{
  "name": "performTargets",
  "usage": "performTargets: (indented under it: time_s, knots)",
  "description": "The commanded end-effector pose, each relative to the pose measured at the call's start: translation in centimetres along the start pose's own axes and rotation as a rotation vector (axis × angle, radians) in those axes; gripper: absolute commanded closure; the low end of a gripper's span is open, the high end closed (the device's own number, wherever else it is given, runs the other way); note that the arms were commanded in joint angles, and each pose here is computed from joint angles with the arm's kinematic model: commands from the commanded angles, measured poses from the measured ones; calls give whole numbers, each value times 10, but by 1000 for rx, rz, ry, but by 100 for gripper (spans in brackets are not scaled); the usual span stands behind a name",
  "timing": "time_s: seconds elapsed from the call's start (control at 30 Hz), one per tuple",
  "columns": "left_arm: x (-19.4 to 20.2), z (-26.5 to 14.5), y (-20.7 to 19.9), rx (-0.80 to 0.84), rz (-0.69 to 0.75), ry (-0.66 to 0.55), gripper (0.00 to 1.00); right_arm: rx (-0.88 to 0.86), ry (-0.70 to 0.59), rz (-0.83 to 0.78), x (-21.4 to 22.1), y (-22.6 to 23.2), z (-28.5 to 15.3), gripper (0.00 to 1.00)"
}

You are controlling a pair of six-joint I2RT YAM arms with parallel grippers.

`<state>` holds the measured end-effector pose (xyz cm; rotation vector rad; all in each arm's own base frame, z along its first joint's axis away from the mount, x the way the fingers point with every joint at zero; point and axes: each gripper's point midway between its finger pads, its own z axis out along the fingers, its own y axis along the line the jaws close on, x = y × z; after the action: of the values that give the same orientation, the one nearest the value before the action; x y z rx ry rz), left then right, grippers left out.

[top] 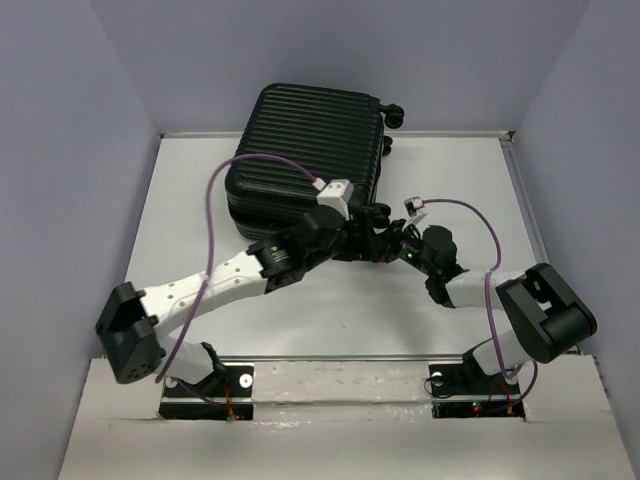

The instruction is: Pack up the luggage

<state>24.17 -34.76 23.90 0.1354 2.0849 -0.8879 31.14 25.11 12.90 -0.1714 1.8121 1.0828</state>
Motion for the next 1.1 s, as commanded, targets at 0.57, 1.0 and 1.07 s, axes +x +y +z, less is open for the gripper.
performTargets:
  time_s: [0.57,1.0,1.07]
  knots:
    - [-39,75,-16,-70,-8,-195,29,-43,19,30,17,12,-24,93]
    - [-38,106,-11,-125,-4,-217,29,-62,6,39,15,17,-26,93]
    - [-39,107,-15,-110,-8,-220,33,-39,-7,34,13,12,-25,93]
